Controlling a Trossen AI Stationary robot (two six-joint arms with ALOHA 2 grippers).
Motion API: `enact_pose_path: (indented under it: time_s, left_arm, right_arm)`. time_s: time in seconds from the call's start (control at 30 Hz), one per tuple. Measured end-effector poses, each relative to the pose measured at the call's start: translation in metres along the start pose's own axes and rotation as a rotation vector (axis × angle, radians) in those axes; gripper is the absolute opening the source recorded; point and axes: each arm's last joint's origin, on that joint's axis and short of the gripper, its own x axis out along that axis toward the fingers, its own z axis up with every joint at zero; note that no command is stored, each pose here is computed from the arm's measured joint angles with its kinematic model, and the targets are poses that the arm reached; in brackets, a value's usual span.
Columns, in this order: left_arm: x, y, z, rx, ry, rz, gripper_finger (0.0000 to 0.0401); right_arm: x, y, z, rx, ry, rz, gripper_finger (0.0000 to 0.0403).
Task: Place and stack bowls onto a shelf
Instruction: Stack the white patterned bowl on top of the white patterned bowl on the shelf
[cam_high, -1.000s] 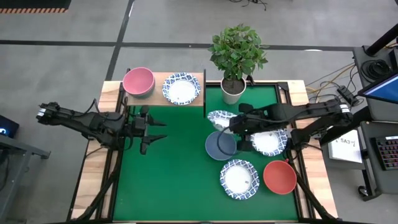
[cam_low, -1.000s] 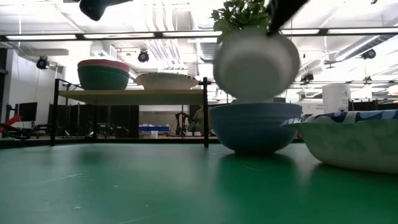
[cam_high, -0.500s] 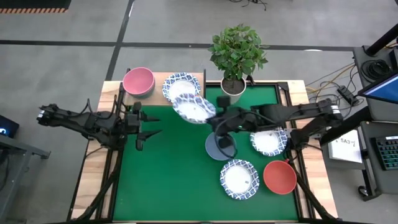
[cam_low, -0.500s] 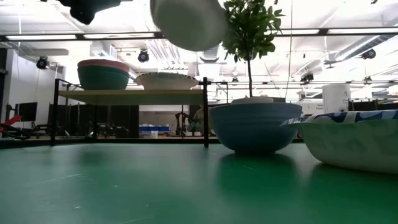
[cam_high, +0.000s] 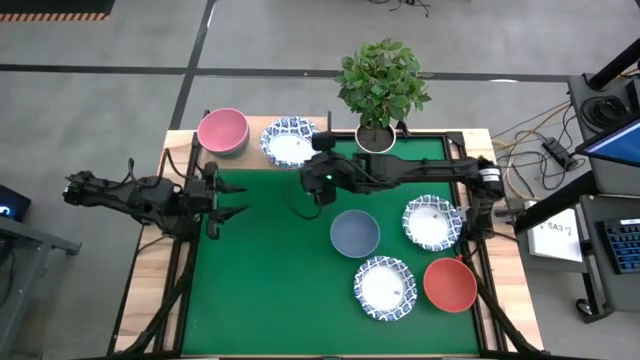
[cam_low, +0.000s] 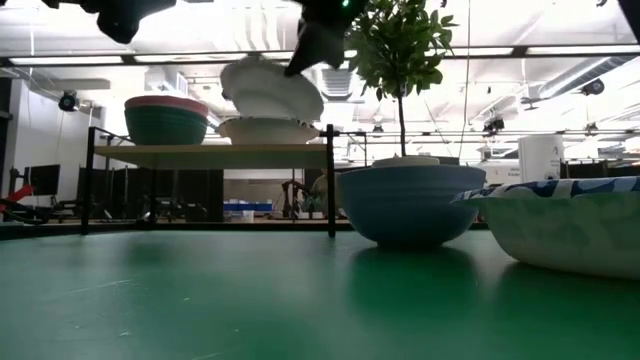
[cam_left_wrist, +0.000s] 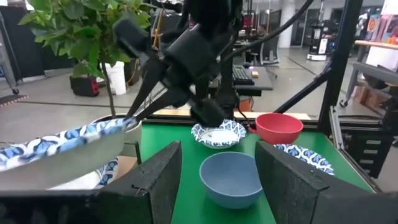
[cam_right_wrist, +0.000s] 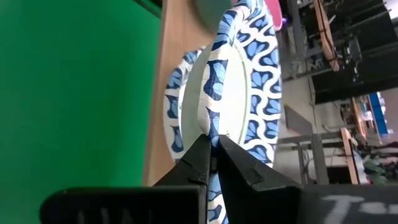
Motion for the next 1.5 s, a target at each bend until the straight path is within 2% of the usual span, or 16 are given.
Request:
enact_pose_path:
  time_s: [0.27,0.7,0.9,1.13,1.5]
  left_arm:
    - [-0.008,0.003,-0.001,-0.008,-0.021,-0.001,0.0187]
    - [-0.007,0.003,-0.003,-0.002,-0.01,-0.001,0.0187]
    - [-0.006,0.002,-0.004,-0.001,-0.007,-0.001,0.0187]
    - [-0.006,0.002,-0.004,-0.001,-0.007,-0.001,0.0187]
    - [-0.006,0.002,-0.004,-0.002,-0.007,-0.001,0.0187]
  right_arm:
    - [0.022,-0.005,-0.003,0.023,0.048,-0.025,0.0017]
    - [0.023,-0.004,-0.002,0.095,0.049,-0.021,0.0114]
    - [0.013,0.002,0.008,0.185,0.023,-0.007,0.0129]
    - [0.006,-0.004,0.017,0.298,-0.044,-0.029,0.0112]
    - [0.033,0.004,-0.001,0.344,-0.049,-0.044,0.0026]
